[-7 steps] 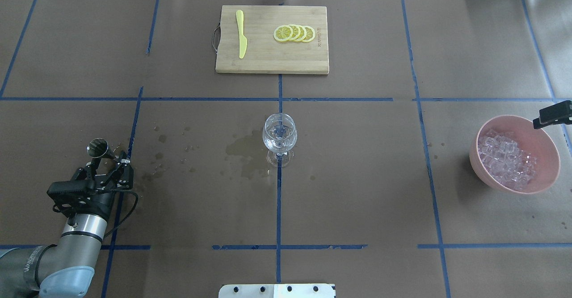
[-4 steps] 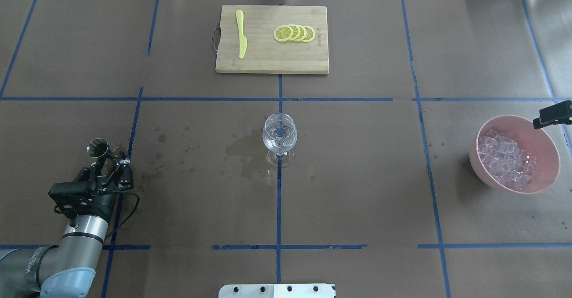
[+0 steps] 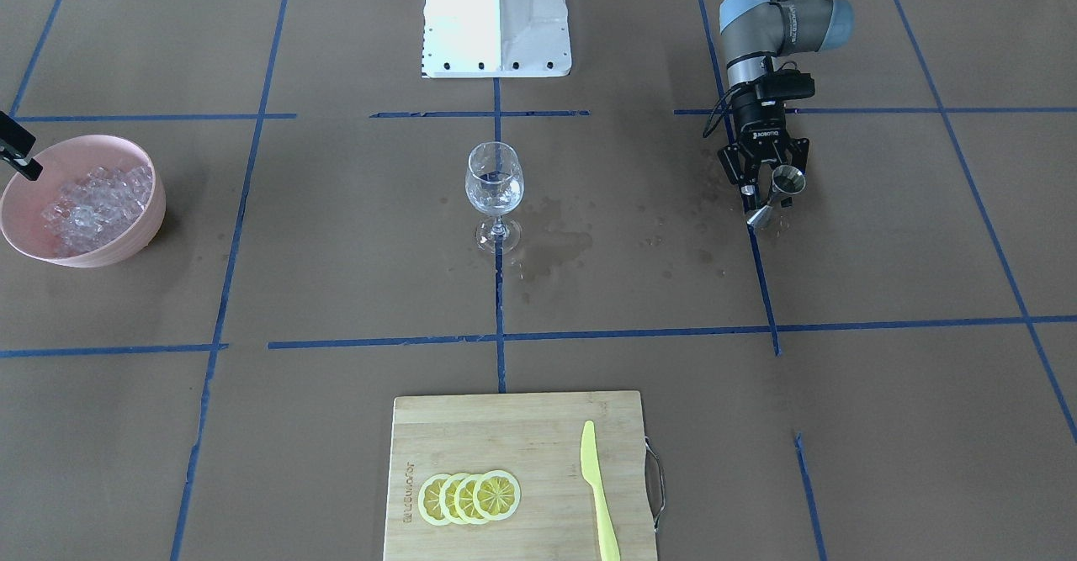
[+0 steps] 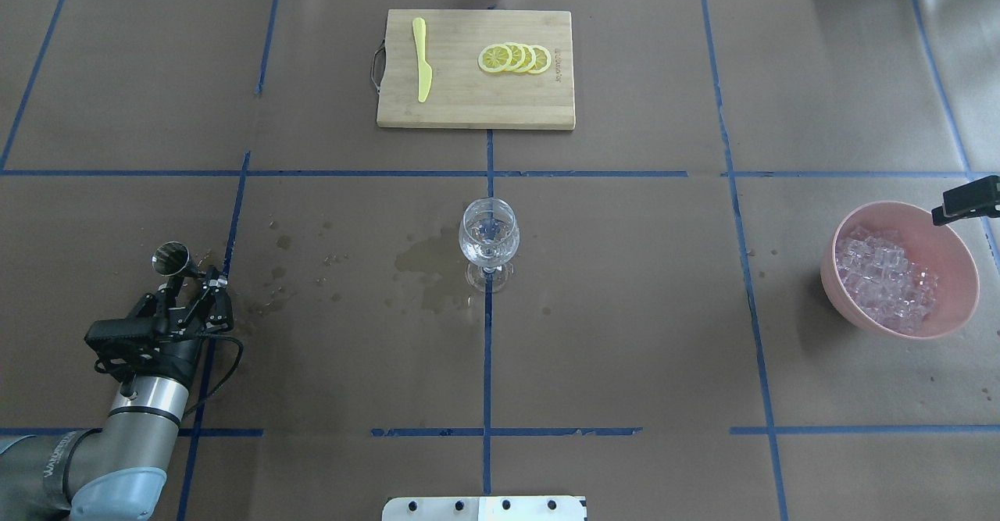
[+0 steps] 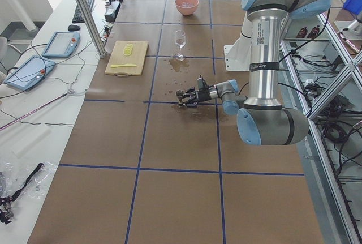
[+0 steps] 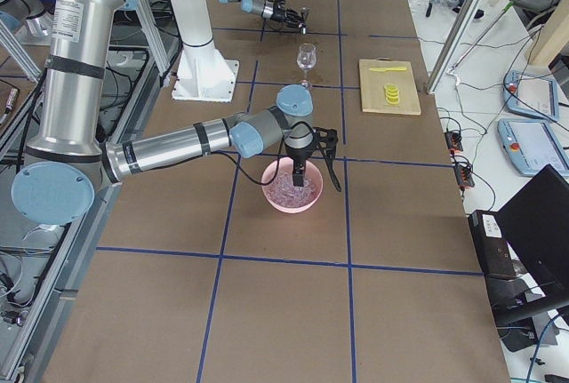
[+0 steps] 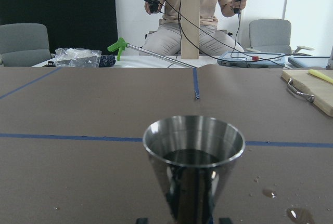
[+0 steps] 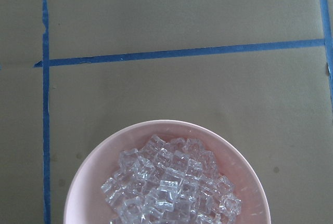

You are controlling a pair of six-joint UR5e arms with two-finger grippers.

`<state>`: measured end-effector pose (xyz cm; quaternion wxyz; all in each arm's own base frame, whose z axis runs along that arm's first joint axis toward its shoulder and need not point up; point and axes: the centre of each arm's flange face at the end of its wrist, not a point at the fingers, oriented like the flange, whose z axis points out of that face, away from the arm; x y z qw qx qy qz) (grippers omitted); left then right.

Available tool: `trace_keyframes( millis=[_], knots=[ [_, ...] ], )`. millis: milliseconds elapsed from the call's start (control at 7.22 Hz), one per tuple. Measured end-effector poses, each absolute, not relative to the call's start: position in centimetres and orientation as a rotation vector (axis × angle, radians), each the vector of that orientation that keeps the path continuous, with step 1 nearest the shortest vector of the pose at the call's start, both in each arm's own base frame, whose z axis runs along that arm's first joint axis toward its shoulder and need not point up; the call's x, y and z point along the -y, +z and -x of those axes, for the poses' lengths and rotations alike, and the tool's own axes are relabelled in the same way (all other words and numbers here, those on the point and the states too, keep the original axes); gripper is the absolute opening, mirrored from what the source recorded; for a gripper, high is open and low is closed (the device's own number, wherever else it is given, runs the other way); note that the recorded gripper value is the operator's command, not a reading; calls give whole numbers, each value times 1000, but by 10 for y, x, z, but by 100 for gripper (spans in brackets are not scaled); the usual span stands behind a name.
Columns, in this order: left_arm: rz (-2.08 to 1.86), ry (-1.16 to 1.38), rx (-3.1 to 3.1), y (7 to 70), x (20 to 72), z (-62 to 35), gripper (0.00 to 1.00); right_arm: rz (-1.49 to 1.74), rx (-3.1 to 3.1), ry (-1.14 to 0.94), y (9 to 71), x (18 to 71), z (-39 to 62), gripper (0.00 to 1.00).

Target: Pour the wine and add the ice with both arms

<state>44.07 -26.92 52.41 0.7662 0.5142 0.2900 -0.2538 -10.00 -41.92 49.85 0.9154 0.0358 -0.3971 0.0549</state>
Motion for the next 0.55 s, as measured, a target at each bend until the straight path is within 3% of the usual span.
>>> trace_keyframes(
  millis=[554],
  knots=[
    [-1116,-554,-634,523,269,-441,55,-75,816,112,498,419,100,100]
  ],
)
